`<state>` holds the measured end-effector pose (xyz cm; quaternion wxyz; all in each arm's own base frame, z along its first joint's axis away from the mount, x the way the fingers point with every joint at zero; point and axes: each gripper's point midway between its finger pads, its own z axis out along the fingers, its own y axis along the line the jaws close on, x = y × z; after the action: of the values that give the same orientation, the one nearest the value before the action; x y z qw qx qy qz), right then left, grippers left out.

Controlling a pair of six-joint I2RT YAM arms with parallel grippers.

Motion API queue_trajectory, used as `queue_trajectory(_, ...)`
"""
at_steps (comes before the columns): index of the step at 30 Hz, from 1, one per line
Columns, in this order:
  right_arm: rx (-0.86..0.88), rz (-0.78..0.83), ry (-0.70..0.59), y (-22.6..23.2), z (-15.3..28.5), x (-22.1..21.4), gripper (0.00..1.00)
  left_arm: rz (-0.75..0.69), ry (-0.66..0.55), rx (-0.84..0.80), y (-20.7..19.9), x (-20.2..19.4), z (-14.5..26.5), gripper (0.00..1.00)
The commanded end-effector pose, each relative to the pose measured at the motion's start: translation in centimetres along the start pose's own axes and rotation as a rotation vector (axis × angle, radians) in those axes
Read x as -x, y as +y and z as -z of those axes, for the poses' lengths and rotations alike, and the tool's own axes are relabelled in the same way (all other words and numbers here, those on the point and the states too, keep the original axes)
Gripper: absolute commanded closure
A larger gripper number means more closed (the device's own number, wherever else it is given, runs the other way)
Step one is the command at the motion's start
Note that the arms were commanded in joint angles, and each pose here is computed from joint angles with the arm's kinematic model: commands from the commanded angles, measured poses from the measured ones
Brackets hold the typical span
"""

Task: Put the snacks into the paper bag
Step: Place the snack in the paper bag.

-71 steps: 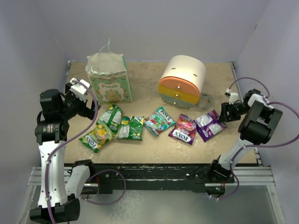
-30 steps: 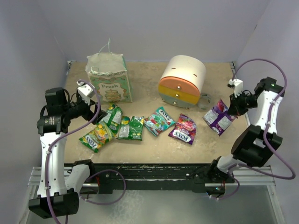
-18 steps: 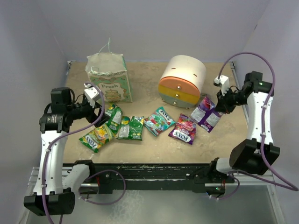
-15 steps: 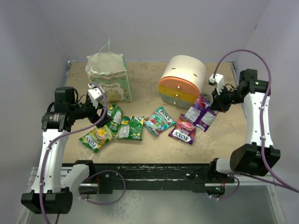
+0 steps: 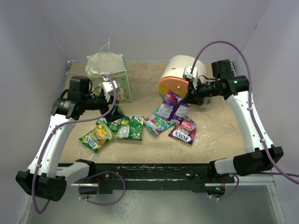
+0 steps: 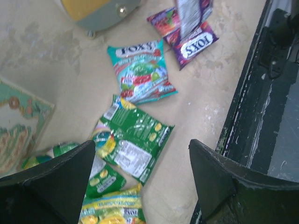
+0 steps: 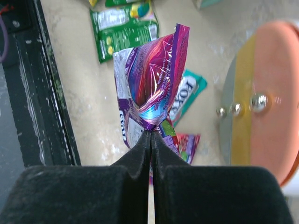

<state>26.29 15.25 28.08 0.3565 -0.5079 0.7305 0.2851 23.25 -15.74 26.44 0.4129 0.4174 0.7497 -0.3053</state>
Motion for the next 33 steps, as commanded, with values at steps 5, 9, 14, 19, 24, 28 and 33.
queue_trajectory(5,0.040,0.189,-0.261,1.1,-2.0,9.9,1.00,-0.140,-0.153,-0.147,-2.1,9.6,-2.2,0.13)
queue_trajectory(9,0.068,0.233,-0.299,1.9,-2.9,12.0,1.00,-0.127,-0.226,-0.179,-2.1,13.8,-3.2,0.11)
queue_trajectory(14,0.074,0.273,-0.335,2.5,-3.3,13.9,1.00,-0.060,-0.278,-0.229,-2.5,16.7,-4.8,0.11)
queue_trajectory(19,0.092,0.292,-0.360,3.5,-3.5,15.0,1.00,0.035,-0.297,-0.286,-3.1,17.7,-6.0,0.18)
queue_trajectory(24,0.093,0.296,-0.366,3.8,-3.5,15.2,1.00,0.080,-0.293,-0.334,-3.7,17.3,-6.4,0.34)
queue_trajectory(28,0.091,0.300,-0.372,3.9,-3.5,15.3,1.00,0.106,-0.286,-0.378,-4.3,16.4,-6.6,0.52)
queue_trajectory(33,0.085,0.298,-0.372,3.8,-3.7,15.1,1.00,0.103,-0.287,-0.385,-4.6,16.0,-6.6,0.64)
